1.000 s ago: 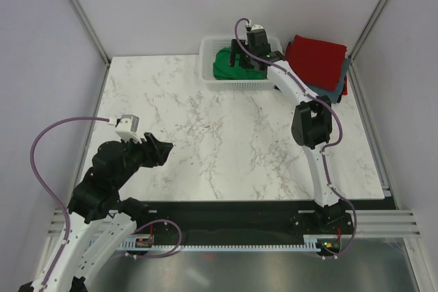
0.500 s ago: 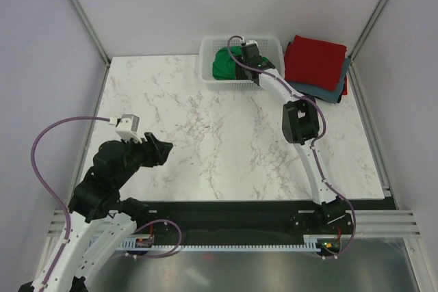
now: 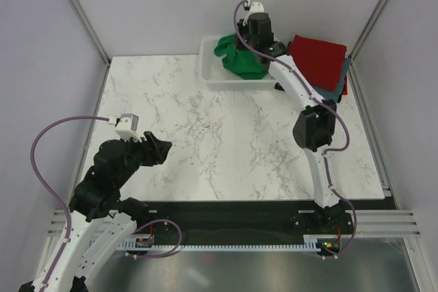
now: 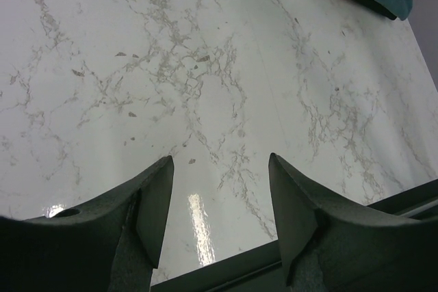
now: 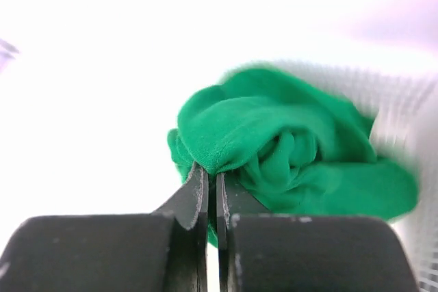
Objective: Fold and stack the t-shirts
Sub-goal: Grab the tshirt from the pile, then move the tshirt to the center of the board
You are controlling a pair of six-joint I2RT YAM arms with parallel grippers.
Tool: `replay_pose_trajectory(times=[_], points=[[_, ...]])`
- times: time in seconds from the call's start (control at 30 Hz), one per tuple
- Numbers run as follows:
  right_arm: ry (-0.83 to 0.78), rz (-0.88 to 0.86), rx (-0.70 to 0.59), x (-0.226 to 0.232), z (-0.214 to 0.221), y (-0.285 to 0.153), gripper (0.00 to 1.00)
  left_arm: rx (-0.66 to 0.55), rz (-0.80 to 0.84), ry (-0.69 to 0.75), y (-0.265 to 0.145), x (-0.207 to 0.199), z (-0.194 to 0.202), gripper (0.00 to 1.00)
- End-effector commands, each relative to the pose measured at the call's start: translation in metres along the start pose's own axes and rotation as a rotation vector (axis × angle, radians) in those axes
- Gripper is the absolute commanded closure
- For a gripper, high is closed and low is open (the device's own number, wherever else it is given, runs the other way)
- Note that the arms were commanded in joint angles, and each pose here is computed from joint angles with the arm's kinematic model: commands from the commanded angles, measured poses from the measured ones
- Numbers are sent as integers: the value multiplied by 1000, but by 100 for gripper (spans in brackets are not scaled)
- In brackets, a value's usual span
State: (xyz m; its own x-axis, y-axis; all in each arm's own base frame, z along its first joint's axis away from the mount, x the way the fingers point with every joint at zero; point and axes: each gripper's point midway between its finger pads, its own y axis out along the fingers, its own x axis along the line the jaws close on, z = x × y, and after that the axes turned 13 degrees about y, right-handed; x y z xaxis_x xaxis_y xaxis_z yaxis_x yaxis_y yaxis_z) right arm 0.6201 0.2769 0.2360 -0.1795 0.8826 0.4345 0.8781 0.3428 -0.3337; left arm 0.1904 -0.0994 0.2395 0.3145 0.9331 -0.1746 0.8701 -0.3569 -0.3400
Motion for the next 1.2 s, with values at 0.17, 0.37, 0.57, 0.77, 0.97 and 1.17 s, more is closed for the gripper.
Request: replay_pose_trajectory(times=[0.17, 0.37, 0.57, 0.77, 0.97, 1.17], points=[[48, -389, -420, 146, -191, -267, 100, -17, -29, 25, 3, 6, -5, 35], [191, -22, -156, 26, -75, -241, 2, -15, -29, 24, 2, 6, -5, 35], [374, 391, 38, -127, 43, -274, 2, -15, -34, 21, 2, 7, -5, 35], [376, 447, 125, -151, 97, -310, 2, 4, -34, 22, 5, 7, -1, 35], [444, 259, 264, -116, 153, -314, 2, 46, -55, 11, 12, 9, 5, 35], [215, 43, 455, 1, 219, -291, 2, 76, -72, 10, 16, 12, 9, 35]])
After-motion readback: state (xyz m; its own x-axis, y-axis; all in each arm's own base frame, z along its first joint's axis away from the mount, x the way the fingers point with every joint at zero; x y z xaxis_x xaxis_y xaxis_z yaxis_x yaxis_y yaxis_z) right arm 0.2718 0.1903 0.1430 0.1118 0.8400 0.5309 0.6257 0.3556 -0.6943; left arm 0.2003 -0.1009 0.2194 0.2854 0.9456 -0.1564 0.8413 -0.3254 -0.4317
